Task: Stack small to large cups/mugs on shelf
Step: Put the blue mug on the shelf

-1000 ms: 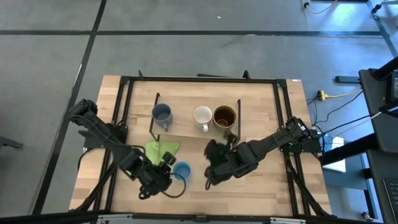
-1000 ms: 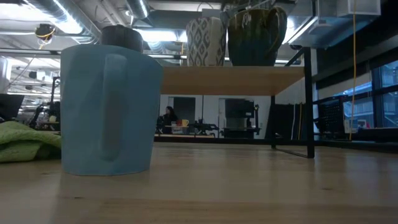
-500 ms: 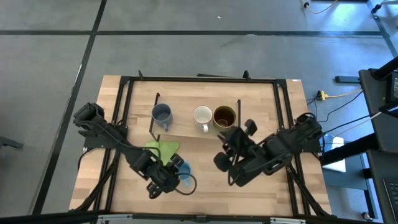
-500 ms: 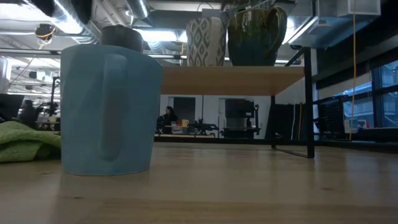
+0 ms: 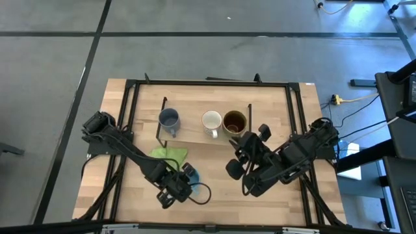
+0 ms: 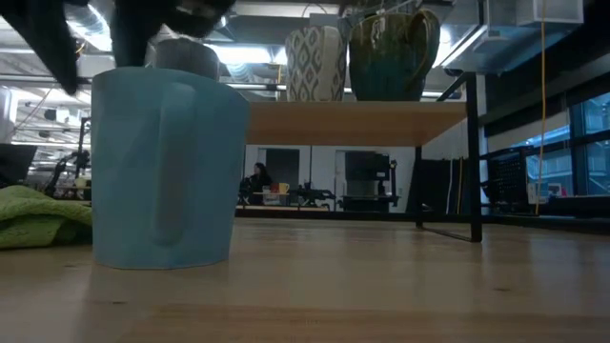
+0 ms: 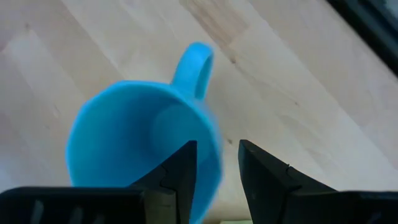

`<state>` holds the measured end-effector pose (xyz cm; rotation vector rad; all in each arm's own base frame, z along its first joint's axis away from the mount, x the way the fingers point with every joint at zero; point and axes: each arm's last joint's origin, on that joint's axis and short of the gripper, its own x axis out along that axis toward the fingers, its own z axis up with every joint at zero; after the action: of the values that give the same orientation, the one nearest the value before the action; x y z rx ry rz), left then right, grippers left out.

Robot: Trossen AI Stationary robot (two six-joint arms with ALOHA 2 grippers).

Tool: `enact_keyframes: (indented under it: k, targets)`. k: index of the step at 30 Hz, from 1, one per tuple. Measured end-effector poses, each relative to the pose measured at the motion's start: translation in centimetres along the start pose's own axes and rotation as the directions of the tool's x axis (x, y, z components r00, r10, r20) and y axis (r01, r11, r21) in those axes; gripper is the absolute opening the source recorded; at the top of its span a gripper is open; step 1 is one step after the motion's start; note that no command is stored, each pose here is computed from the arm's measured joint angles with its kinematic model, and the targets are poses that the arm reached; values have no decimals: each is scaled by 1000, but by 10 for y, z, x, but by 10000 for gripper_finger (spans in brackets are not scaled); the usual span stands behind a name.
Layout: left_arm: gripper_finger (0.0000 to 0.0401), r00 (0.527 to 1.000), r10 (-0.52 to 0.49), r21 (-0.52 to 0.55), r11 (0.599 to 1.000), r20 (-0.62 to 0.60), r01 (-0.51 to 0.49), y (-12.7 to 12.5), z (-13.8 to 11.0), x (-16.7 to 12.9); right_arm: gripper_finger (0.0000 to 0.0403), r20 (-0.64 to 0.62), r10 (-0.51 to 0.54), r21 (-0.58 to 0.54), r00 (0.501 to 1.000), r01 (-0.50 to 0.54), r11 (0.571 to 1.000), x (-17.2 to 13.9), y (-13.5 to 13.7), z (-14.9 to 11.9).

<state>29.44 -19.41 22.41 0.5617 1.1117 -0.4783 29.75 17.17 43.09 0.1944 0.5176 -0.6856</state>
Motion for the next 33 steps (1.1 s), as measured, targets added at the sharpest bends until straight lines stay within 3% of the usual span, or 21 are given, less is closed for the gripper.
enact_keyframes:
  k: [12,21,29,33]
  targets:
    - [95,999,10,23,1000,-44,-9,2,-1,14,61,-25,13,3,1000,-13,1000,0,0,-1]
    - [15,996,-17,41,999,-90,21,-5,-4,16,61,-25,14,3,1000,-13,1000,0,0,-1]
    - [14,993,-33,44,998,-117,38,-5,-6,13,61,-26,14,25,1000,-13,1000,0,0,-1]
    - [14,996,-15,43,999,-89,19,0,6,-2,61,-31,16,25,999,-16,1000,0,1,-1]
